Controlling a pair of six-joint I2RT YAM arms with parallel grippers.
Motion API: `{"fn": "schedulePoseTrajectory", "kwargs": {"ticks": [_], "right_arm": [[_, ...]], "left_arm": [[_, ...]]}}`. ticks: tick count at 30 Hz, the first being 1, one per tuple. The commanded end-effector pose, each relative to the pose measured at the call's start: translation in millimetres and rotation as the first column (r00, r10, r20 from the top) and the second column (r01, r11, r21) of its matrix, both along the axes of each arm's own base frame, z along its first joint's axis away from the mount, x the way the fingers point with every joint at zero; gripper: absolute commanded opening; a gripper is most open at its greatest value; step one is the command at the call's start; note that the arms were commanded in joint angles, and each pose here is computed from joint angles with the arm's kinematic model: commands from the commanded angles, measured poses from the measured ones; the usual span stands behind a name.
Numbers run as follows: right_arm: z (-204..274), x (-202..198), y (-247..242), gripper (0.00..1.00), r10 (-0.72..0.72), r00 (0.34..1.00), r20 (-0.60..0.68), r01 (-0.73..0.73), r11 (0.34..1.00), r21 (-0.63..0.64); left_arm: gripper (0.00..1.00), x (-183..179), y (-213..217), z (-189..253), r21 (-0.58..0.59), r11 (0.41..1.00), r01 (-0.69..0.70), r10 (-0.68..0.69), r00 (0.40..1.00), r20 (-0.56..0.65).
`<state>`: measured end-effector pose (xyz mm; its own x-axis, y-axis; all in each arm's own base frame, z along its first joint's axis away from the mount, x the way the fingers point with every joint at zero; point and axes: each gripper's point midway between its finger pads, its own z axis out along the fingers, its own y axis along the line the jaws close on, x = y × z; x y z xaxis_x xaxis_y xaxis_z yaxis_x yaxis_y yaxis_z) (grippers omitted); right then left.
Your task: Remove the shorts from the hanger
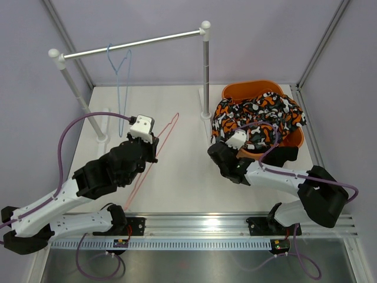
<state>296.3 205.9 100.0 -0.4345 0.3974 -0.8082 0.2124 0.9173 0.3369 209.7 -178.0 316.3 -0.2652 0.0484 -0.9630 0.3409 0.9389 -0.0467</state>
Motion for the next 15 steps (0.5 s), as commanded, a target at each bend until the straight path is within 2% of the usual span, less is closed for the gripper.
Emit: {"fn": "schedulePoseTrajectory", "kwargs": {"ticks": [1, 7, 12, 15], "right_arm": [[7.5, 16.1, 2.0, 0.44, -0.065, 0.996, 0.065, 0.066, 0.998, -0.012], [22.9, 30.2, 10.5, 0.34, -0.071, 0.993, 0.093, 0.076, 0.996, -0.048], [38.2, 40.3, 11.4, 0.19, -0.074, 0.990, 0.121, 0.088, 0.990, -0.113], [49.8, 46.3, 12.0, 0.16, -0.080, 0.986, 0.143, 0.100, 0.985, -0.141]], "left_arm": [[0.00, -1.1, -3.9, 13.1, -0.054, 0.998, 0.013, -0.012, 1.000, 0.017], [0.00, -1.7, -1.6, 14.0, -0.053, 0.999, 0.011, -0.010, 1.000, 0.019], [0.00, -2.2, -1.0, 15.1, -0.054, 0.998, 0.011, -0.010, 1.000, 0.021], [0.00, -2.1, -0.2, 15.2, -0.053, 0.999, 0.010, -0.008, 1.000, 0.021]]}}
